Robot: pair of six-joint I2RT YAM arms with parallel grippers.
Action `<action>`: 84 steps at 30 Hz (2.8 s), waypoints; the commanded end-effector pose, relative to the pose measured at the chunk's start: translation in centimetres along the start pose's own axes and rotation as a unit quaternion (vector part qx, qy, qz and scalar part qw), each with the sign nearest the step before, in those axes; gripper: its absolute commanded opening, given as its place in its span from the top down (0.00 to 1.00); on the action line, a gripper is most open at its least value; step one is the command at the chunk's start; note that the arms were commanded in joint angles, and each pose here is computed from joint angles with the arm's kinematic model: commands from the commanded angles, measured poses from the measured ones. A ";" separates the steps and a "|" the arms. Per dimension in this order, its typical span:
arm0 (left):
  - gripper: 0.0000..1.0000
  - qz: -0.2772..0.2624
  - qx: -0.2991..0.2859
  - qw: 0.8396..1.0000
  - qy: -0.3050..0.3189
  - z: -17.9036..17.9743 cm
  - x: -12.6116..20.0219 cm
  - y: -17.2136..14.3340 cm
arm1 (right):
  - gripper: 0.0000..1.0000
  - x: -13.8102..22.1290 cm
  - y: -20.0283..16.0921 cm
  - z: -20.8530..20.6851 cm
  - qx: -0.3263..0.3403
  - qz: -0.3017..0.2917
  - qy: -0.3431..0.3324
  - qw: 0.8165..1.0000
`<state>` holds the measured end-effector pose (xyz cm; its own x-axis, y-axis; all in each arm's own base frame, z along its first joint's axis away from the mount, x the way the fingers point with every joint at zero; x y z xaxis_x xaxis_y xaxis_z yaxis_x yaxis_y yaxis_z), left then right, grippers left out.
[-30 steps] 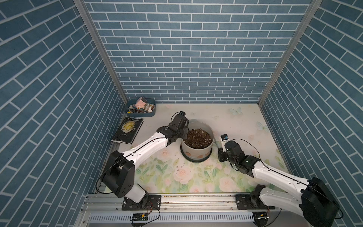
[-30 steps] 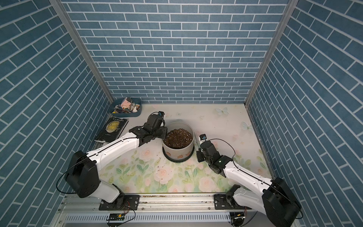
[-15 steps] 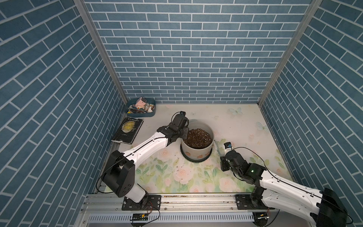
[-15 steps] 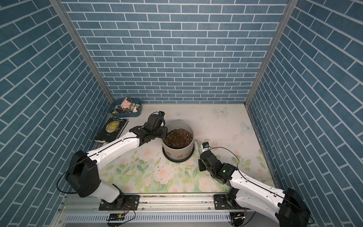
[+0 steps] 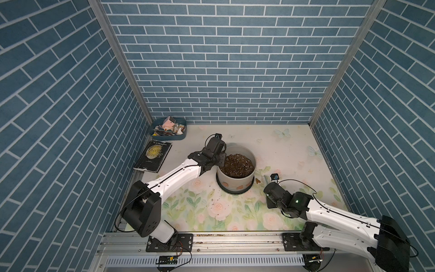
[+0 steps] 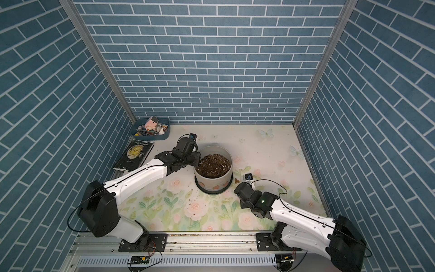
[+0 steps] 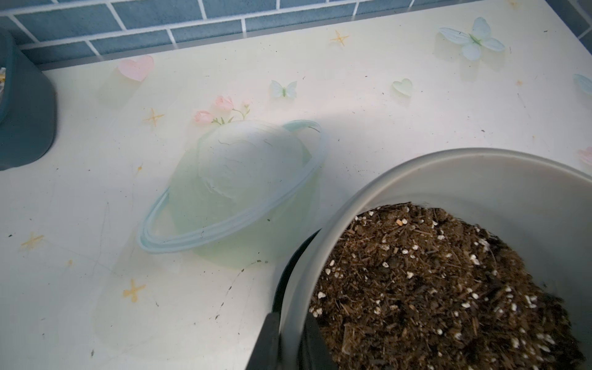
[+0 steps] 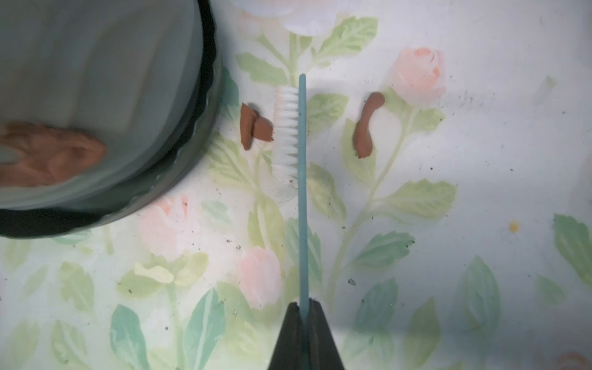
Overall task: Scrub the dried mud off the ceramic pot
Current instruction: Brush off the soil from the pot, then rotate the pot on the tray, then brush off the soil from the pot.
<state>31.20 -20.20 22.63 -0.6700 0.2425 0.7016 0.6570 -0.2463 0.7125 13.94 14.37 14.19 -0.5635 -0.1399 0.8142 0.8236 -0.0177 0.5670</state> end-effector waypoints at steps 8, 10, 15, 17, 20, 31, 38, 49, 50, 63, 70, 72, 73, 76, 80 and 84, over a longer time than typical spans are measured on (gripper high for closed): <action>0.58 -0.065 0.063 0.996 -0.020 0.2 1.8 1.9 | 1.00 1.5 1.2 1.0 -0.108 -0.095 0.128 0.981; 0.41 -0.079 0.059 0.995 -0.026 0.0 1.6 2.9 | 1.00 1.3 1.0 0.8 -0.114 -0.096 0.125 0.981; 0.33 -0.086 0.049 0.995 -0.025 -0.5 -0.1 3.9 | 1.00 1.1 0.9 0.9 -0.120 -0.096 0.128 0.980; 0.32 -0.077 0.045 0.996 -0.020 -0.5 -1.0 3.7 | 1.00 0.8 0.8 0.9 -0.121 -0.094 0.130 0.980; 0.34 -0.063 0.043 0.997 -0.011 -0.4 -1.9 3.2 | 1.00 0.4 0.4 0.8 -0.121 -0.091 0.127 0.980; 0.52 -0.037 0.039 0.998 0.022 0.5 -2.0 1.6 | 1.00 0.0 0.2 0.9 -0.123 -0.088 0.127 0.980; 0.87 -0.019 0.033 0.998 0.056 1.5 -0.9 0.4 | 1.00 0.1 0.5 0.5 -0.115 -0.088 0.120 0.982; 1.00 -0.025 0.037 0.998 0.037 2.1 2.5 -1.1 | 1.00 -0.8 2.3 0.0 -0.077 -0.070 0.136 0.985; 0.98 -0.029 0.042 0.998 0.023 1.9 2.7 -1.2 | 1.00 -1.1 2.5 0.3 -0.068 -0.064 0.138 0.986; 0.53 -0.044 0.082 0.996 0.007 1.7 1.1 -0.8 | 1.00 -3.1 0.7 2.0 -0.120 -0.075 0.236 0.961; 0.73 -0.036 0.079 0.996 0.008 1.7 0.7 -1.3 | 1.00 -4.1 -0.2 2.6 -0.118 -0.066 0.235 0.963; 0.81 -0.035 0.078 0.996 0.007 1.8 0.8 -1.6 | 1.00 -3.7 0.0 3.3 -0.113 -0.073 0.245 0.960; 0.86 -0.034 0.077 0.996 0.007 1.8 0.8 -1.7 | 1.00 -3.6 0.0 3.4 -0.112 -0.077 0.243 0.960; 0.96 -0.031 0.076 0.997 0.008 1.8 0.9 -1.9 | 1.00 -3.4 0.1 3.9 -0.112 -0.081 0.248 0.959; 1.00 -0.032 0.080 0.996 0.007 1.8 1.0 -2.0 | 1.00 -3.2 -0.1 4.4 -0.117 -0.081 0.258 0.956; 1.00 -0.034 0.080 0.996 0.000 1.8 1.2 -2.1 | 1.00 -2.9 0.0 4.5 -0.123 -0.090 0.263 0.953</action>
<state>30.09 -17.54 22.25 -0.7249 0.2104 0.6559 0.6482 -0.1138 0.7529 15.15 18.56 11.21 -0.6186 -0.5567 0.5545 0.7666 -0.2727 0.5814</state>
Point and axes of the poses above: each gripper's point midway between its finger pads, its own x axis back along the fingers, its own z axis along the line the jaws close on, y = z × x, the point moved 8 cm from there along x, back along the fingers, and after that the axes turned 8 degrees about -x, right-handed, at the moved point
